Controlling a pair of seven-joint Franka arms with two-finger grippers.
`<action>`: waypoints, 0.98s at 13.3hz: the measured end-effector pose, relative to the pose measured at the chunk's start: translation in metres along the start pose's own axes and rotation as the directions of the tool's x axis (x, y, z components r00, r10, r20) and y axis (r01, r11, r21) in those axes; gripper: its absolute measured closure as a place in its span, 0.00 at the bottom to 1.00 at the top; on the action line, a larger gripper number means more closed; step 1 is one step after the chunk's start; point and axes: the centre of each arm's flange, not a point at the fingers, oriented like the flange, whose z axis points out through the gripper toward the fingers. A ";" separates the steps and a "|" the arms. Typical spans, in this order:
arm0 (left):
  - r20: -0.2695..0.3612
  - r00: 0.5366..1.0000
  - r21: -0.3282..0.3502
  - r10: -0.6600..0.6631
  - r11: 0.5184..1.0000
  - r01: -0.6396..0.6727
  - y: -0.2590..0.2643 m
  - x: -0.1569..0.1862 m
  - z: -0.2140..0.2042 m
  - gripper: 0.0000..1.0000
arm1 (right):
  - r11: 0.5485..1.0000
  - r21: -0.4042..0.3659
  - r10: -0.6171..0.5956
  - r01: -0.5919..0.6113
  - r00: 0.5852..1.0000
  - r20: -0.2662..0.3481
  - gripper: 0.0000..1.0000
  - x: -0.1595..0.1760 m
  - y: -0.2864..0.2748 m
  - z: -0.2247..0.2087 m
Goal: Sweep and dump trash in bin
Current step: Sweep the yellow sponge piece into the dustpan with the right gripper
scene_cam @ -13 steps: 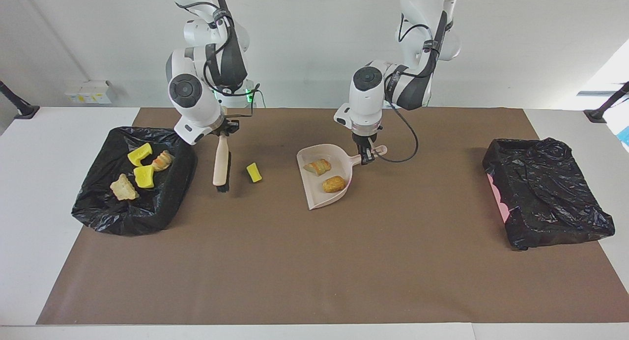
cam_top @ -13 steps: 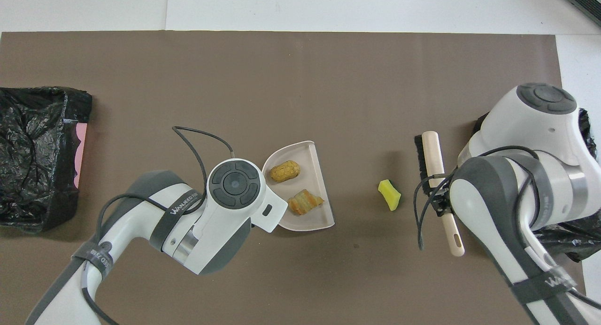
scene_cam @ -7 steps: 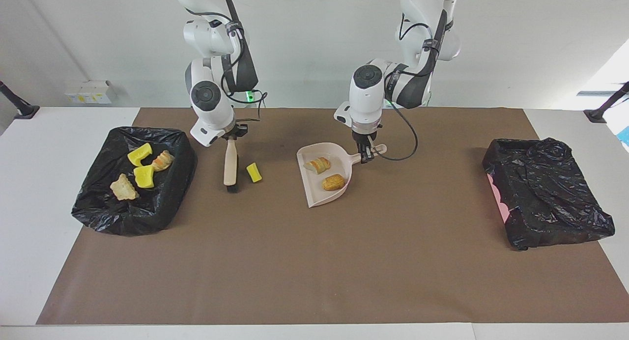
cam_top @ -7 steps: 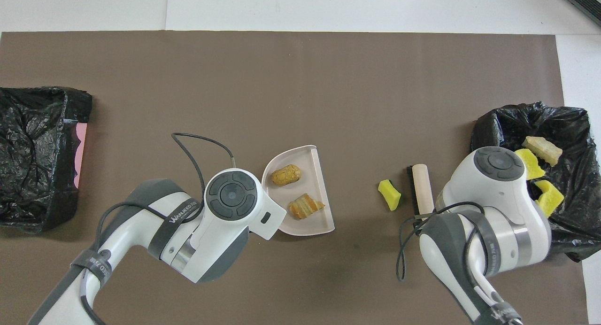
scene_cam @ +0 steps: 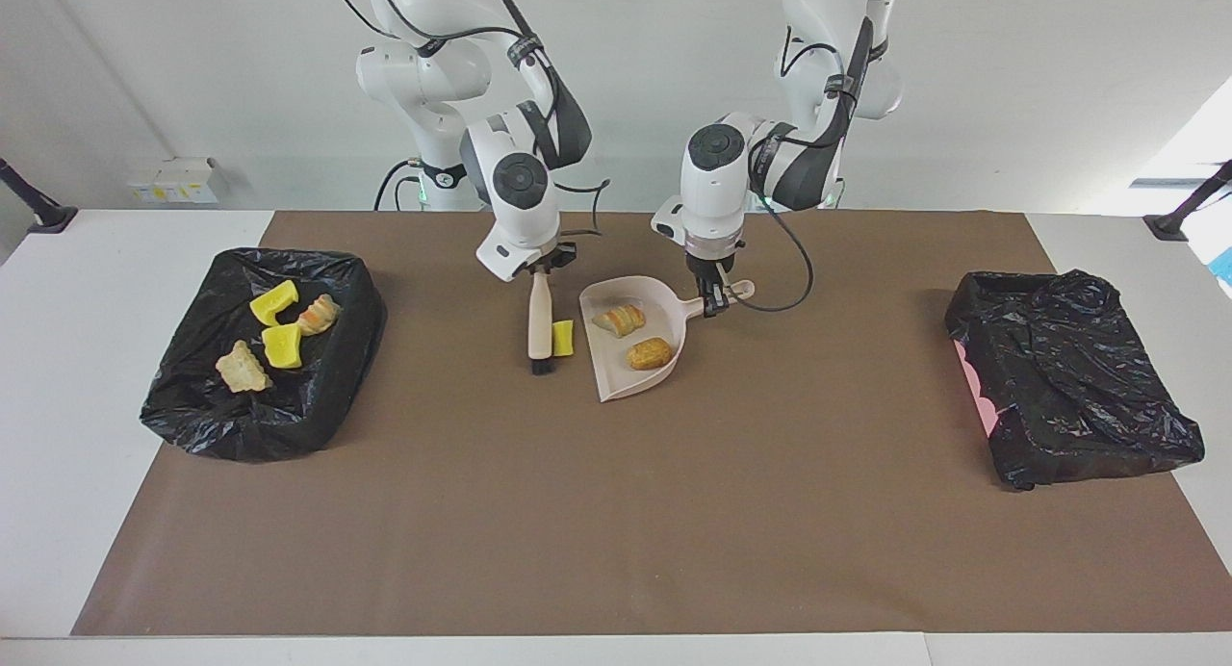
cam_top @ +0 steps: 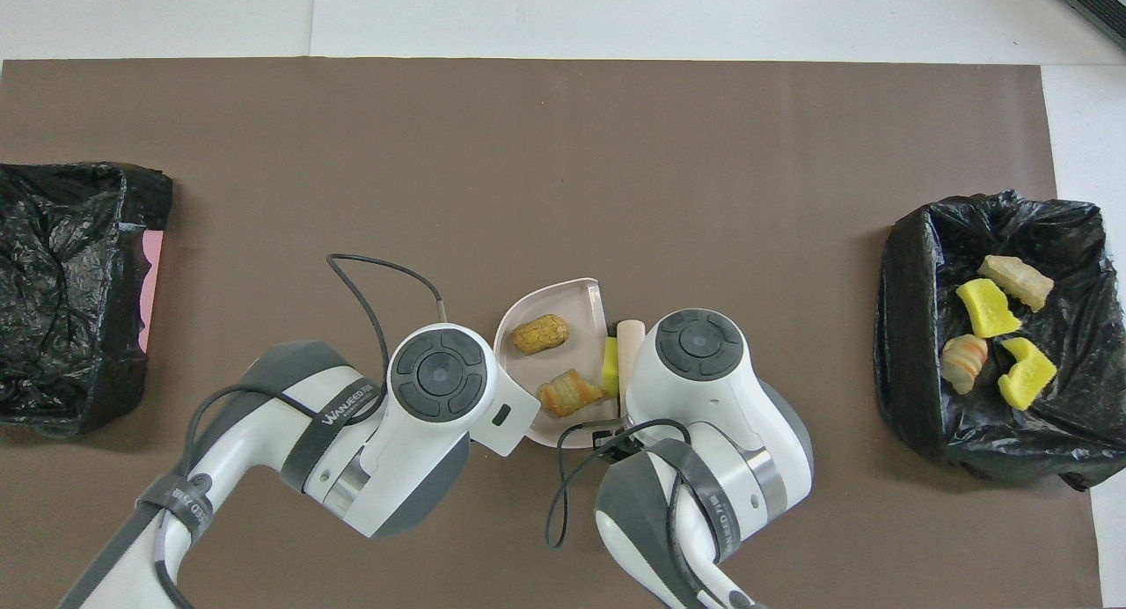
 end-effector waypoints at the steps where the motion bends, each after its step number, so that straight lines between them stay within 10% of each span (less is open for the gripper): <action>1: 0.000 1.000 0.000 0.000 1.000 0.000 0.000 0.000 0.000 0.69 | 0.999 0.044 0.006 -0.006 1.000 -0.002 0.75 0.001 -0.009 -0.003; 13: -0.004 0.998 -0.004 0.055 0.998 -0.055 -0.030 -0.033 0.003 0.69 | 0.997 0.065 0.028 -0.031 0.999 0.043 0.75 -0.001 0.060 -0.091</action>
